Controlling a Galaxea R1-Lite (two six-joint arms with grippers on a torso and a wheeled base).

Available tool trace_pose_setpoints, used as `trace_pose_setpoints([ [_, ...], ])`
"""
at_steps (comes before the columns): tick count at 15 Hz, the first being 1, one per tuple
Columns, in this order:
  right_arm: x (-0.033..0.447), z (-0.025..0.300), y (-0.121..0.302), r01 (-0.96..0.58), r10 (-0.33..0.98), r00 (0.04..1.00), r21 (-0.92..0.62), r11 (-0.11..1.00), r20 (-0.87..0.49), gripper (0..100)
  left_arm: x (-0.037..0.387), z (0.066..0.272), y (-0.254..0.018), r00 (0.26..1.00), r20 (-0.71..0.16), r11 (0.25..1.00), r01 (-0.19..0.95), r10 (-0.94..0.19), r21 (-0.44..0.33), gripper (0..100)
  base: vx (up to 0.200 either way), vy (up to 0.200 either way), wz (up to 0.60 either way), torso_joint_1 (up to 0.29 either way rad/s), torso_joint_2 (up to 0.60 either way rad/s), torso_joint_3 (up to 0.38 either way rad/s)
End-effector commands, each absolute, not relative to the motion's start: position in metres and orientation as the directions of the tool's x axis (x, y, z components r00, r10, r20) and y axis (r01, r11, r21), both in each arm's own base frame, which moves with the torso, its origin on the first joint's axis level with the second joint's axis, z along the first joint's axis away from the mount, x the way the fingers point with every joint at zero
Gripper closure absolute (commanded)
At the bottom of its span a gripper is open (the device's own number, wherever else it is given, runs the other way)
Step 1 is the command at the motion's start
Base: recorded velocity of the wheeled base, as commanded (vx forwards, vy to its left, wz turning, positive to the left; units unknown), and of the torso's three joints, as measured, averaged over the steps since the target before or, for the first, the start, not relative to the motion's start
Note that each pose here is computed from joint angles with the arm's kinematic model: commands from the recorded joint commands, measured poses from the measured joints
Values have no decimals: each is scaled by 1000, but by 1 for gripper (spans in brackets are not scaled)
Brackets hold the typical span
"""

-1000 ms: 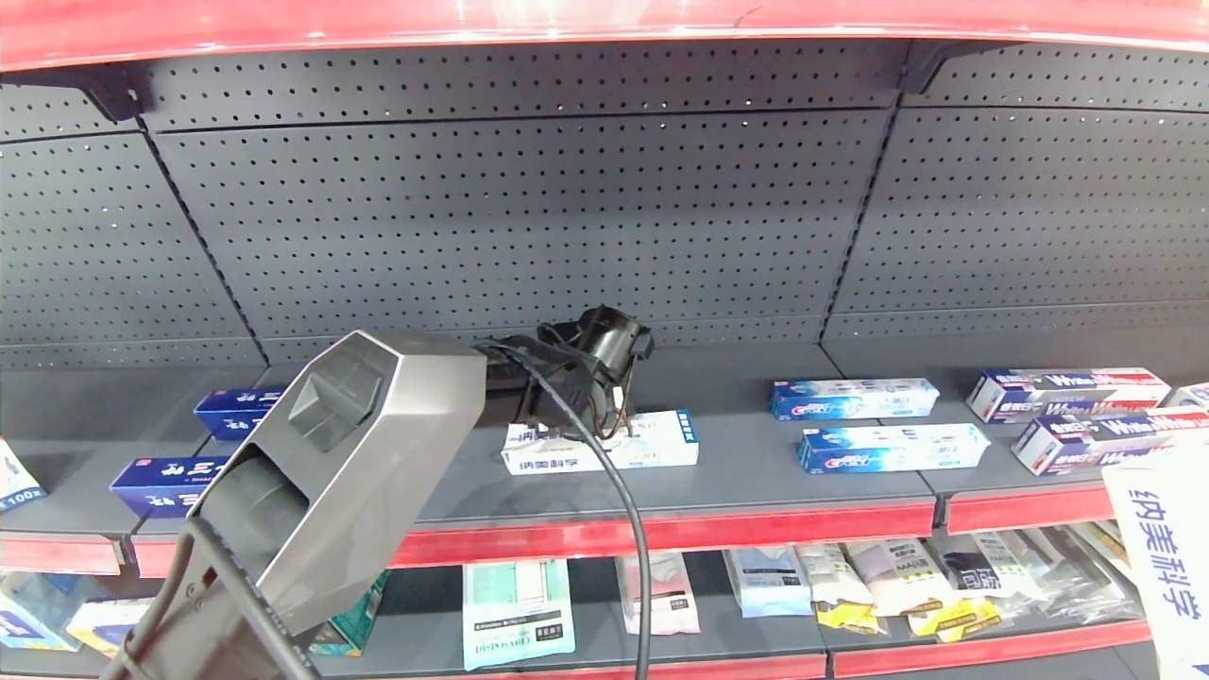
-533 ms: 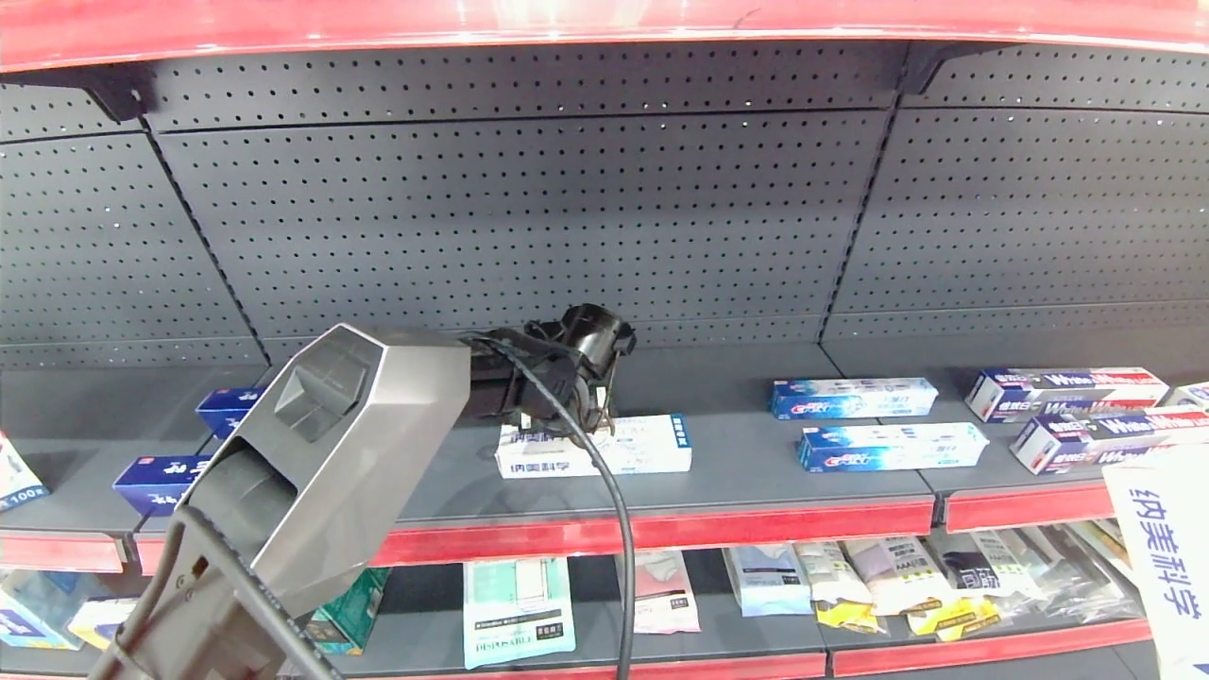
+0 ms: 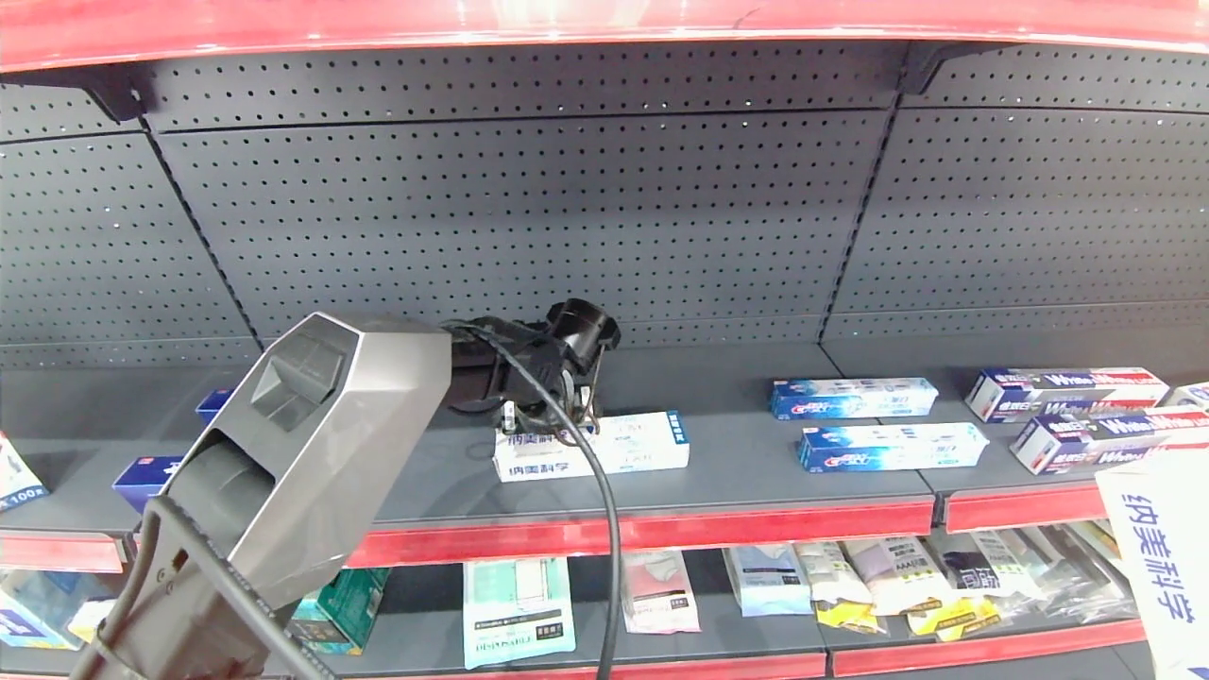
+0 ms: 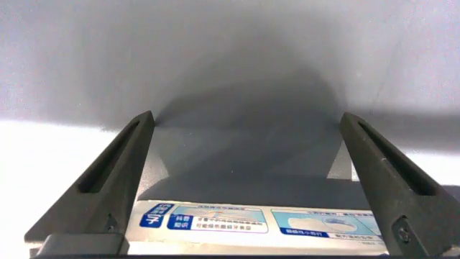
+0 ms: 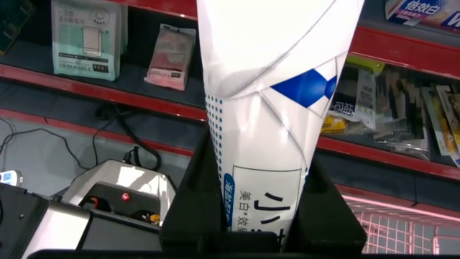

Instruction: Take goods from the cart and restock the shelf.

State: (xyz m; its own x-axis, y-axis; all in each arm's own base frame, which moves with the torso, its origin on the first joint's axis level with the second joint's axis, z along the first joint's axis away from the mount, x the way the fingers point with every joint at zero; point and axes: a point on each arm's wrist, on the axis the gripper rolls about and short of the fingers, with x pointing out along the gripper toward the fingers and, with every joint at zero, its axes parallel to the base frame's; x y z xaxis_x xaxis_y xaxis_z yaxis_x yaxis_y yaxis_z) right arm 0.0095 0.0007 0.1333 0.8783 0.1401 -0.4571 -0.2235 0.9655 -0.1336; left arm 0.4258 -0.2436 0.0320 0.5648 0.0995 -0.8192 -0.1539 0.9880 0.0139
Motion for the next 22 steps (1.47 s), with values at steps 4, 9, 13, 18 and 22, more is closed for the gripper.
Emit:
trace_pose_setpoints([
  [4, 11, 132, 1, -229, 141, 873, -137, 964, -466, 100, 428, 39, -237, 564, -820, 988, -152, 102, 18, 0, 0, 0, 0, 0, 0, 0],
  [9, 11, 131, 1, -233, 140, 870, -143, 962, -473, 100, 420, 47, -228, 500, -856, 986, -152, 131, 62, 0, 0, 0, 0, 0, 0, 0],
  [13, 10, 131, 1, -233, 140, 871, -143, 962, -472, 100, 416, 51, -226, 479, -867, 986, -150, 139, 75, 0, 0, 0, 0, 0, 0, 0],
  [18, 10, 129, 1, -234, 140, 868, -144, 962, -476, 100, 410, 57, -224, 445, -884, 985, -147, 145, 88, 0, 0, 0, 0, 0, 0, 0],
  [22, 10, 129, 1, -234, 140, 867, -144, 961, -478, 100, 408, 65, -223, 439, -889, 987, -141, 133, 78, 0, 0, 0, 0, 0, 0, 0],
])
